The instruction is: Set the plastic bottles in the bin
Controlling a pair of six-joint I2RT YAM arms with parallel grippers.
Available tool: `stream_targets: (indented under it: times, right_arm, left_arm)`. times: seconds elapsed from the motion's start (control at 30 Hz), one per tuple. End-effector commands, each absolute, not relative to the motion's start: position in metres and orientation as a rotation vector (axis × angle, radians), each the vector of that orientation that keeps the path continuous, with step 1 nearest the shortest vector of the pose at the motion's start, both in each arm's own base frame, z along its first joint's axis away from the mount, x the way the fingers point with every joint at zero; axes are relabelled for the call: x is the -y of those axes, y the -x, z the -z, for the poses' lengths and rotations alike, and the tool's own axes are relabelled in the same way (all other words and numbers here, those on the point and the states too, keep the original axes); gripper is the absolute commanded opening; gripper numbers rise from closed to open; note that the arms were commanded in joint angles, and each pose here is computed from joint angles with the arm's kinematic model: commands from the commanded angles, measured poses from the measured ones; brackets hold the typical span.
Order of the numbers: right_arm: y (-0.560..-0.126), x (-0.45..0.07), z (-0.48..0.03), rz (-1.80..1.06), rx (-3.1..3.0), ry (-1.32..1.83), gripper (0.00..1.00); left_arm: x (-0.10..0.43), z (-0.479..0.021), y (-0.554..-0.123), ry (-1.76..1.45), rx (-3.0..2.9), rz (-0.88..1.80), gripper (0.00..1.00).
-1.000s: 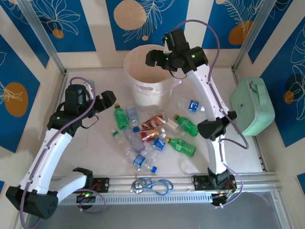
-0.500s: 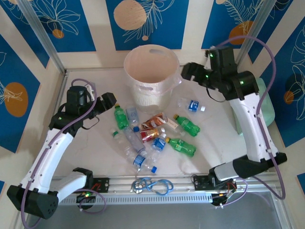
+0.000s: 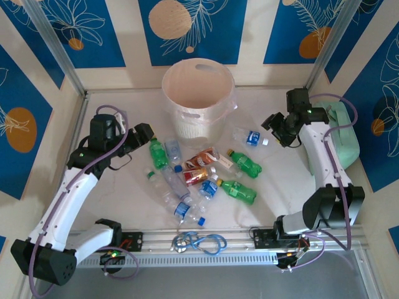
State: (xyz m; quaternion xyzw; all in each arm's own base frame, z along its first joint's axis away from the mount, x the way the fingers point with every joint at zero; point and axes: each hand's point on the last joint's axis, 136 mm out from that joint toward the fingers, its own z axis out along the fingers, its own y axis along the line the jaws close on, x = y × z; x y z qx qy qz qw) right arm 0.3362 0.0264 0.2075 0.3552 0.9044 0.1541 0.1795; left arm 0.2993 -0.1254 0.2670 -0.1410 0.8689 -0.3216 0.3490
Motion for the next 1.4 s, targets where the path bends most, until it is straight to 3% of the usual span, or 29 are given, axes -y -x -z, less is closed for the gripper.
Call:
stream_targets:
  times: [0.0, 0.43, 0.67, 1.37]
  right_arm:
    - [-0.357, -0.023, -0.205, -0.459, -2.480, -1.153, 0.60]
    - [-0.381, -0.009, -0.145, -0.251, -2.489, -1.483, 0.59]
    - [-0.382, -0.006, -0.116, -0.169, -2.527, -1.573, 0.70]
    - [-0.408, -0.017, -0.070, -0.233, -2.545, -1.675, 0.80]
  left_arm:
    - [0.129, -0.269, -0.301, 0.367, -2.232, 0.889, 0.76]
    - [0.136, -0.266, -0.295, 0.318, -2.255, 0.931, 0.75]
    - [0.139, -0.266, -0.298, 0.312, -2.255, 0.950, 0.75]
    - [0.143, -0.264, -0.295, 0.273, -2.274, 0.962, 0.74]
